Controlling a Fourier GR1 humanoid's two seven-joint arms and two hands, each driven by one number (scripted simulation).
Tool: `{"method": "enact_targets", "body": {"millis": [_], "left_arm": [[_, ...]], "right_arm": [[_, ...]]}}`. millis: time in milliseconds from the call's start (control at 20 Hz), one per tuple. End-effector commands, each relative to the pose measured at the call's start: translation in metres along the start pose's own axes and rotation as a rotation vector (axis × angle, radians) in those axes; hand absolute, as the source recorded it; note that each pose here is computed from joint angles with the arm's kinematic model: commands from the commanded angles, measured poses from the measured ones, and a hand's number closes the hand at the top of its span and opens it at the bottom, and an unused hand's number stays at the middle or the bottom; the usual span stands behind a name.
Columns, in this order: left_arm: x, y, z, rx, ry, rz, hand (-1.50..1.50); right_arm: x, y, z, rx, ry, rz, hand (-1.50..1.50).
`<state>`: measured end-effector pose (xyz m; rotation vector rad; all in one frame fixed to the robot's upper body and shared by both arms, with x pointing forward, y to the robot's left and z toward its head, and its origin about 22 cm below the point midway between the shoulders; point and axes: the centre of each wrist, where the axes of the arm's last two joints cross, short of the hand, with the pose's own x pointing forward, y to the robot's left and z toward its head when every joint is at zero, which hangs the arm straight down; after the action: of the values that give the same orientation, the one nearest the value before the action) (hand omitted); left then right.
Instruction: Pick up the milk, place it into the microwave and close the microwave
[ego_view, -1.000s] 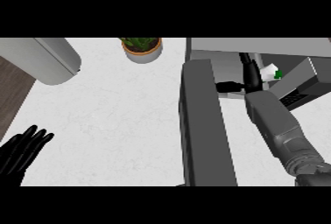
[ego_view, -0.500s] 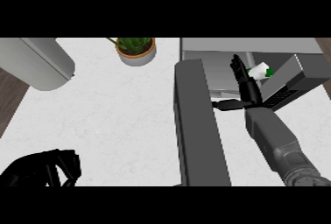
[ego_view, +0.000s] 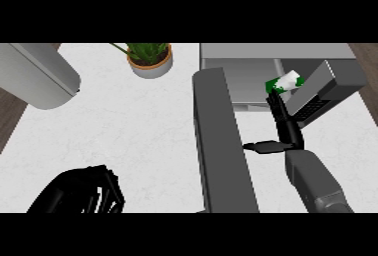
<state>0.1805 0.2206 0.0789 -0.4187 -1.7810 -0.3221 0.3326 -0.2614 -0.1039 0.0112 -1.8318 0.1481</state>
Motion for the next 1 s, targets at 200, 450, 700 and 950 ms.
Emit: {"method": "enact_targets", "body": {"millis": [200,450,700,950], "left_arm": [[-0.029,-0.023,-0.031,-0.061,-0.009,-0.069,1.5],[-0.028,-0.057,-0.057,-0.173,-0.003,-0.128,1.5],[-0.076,-0.069,-0.088,-0.245,0.071,-0.162,1.5],[-0.106,-0.084,-0.109,-0.299,0.146,-0.237,1.5]], "right_arm": [[-0.017,-0.016,0.061,-0.043,0.004,-0.035,-1.5],[-0.006,-0.071,0.093,-0.055,0.0,0.011,-1.5],[0.003,-0.075,0.122,-0.031,-0.016,0.004,-1.5],[0.016,-0.075,0.144,-0.002,-0.044,0.015,-1.5]]}}
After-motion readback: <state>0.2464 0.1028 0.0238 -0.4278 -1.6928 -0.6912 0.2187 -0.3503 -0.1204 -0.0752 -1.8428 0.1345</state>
